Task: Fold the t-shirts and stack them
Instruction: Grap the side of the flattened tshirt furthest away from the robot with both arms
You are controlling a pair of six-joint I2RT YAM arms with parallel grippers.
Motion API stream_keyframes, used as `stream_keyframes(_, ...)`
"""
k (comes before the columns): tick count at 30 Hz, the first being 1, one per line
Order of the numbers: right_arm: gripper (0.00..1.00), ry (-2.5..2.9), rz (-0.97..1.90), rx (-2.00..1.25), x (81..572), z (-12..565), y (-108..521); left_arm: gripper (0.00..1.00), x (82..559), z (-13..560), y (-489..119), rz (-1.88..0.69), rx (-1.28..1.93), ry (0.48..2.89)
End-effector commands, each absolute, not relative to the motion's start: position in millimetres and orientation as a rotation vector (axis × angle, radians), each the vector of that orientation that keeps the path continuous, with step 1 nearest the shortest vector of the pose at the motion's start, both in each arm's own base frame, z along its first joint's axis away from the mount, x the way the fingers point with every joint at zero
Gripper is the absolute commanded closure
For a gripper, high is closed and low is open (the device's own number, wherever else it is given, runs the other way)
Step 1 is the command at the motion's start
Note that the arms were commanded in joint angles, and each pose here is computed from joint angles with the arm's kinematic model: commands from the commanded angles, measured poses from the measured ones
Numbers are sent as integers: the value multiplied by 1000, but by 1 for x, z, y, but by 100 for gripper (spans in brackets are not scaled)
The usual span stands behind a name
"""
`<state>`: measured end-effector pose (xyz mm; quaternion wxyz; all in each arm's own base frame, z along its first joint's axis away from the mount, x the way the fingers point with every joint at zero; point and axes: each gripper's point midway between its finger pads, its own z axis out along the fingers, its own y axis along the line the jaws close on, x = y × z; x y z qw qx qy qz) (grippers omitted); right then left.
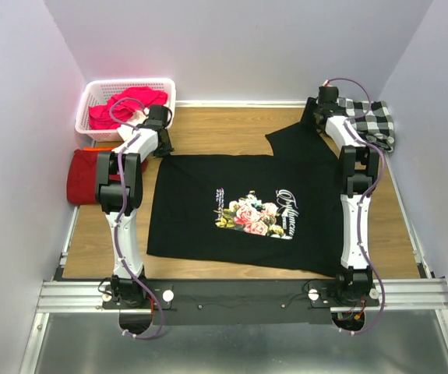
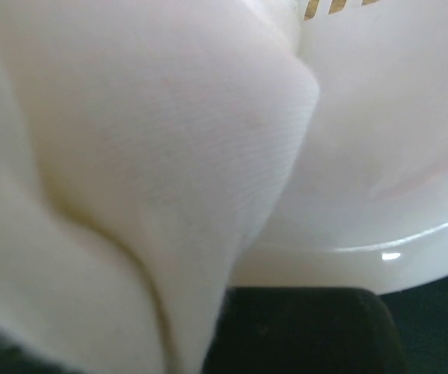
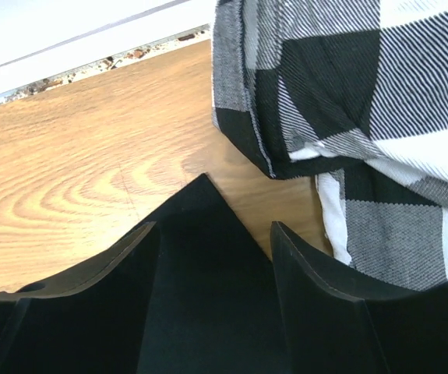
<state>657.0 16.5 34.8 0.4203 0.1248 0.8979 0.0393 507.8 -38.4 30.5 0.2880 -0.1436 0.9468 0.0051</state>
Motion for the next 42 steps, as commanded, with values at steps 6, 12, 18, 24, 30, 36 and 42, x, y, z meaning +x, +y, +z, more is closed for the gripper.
stream_keyframes(6, 44, 2397, -31, 196, 638, -8, 28, 100, 510, 25, -39, 0, -350, 2559)
stream_keyframes(12, 47, 2441, -156, 83, 627, -17, 29, 100, 507, 23, -41, -14, -331, 2568)
stream_keyframes(18, 73, 2473, -185, 97, 620, -27, 26, 100, 506, 25, -40, -12, -317, 2564)
stream_keyframes(24, 78, 2447, -252, 147, 623, -18, 16, 100, 502, 22, -40, -12, -317, 2570)
stream_keyframes(30, 83, 2369, -290, 187, 635, 16, 8, 100, 508, 32, -41, -20, -313, 2547)
stream_keyframes(36, 99, 2293, -288, 231, 640, 60, -1, 100, 527, 65, -43, -40, -309, 2470)
stream_keyframes(42, 99, 2223, -267, 265, 644, 101, -10, 100, 543, 101, -44, -57, -308, 2391)
